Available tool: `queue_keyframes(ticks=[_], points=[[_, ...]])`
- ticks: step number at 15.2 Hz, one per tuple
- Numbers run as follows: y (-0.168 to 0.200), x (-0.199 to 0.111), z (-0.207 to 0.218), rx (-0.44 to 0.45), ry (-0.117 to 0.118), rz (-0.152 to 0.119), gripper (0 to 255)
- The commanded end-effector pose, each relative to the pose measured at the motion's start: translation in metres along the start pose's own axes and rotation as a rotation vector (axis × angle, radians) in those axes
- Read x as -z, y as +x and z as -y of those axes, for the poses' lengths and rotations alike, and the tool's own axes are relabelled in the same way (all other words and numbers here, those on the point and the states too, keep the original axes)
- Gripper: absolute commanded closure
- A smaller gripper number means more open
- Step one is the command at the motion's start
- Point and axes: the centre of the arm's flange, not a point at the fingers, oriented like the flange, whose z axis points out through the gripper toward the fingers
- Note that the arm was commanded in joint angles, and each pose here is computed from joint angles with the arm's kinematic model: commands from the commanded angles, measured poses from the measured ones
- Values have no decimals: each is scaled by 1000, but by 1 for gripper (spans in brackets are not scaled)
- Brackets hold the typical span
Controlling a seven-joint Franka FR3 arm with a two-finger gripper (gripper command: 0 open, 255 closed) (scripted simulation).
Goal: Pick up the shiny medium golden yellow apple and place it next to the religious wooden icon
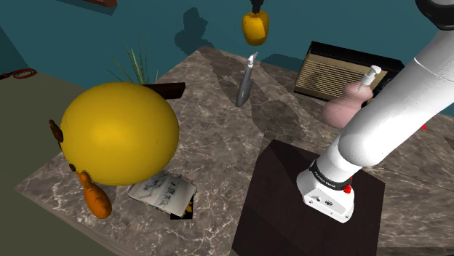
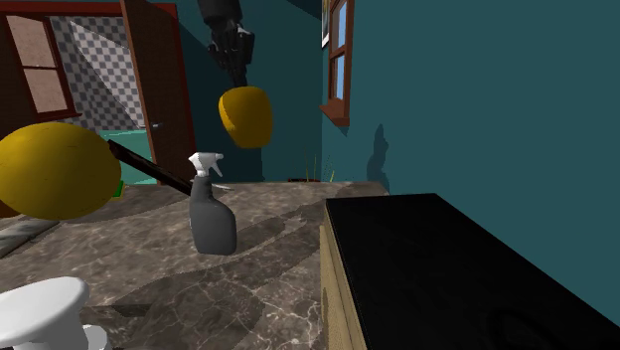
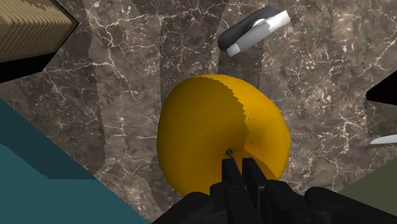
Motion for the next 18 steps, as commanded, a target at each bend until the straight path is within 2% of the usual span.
queue_keyframes(ticks=[1, 5, 18], points=[[1, 10, -2, 0, 0, 0, 255], [3, 30, -5, 0, 0, 0, 255], [11, 53, 165, 0, 0, 0, 255]])
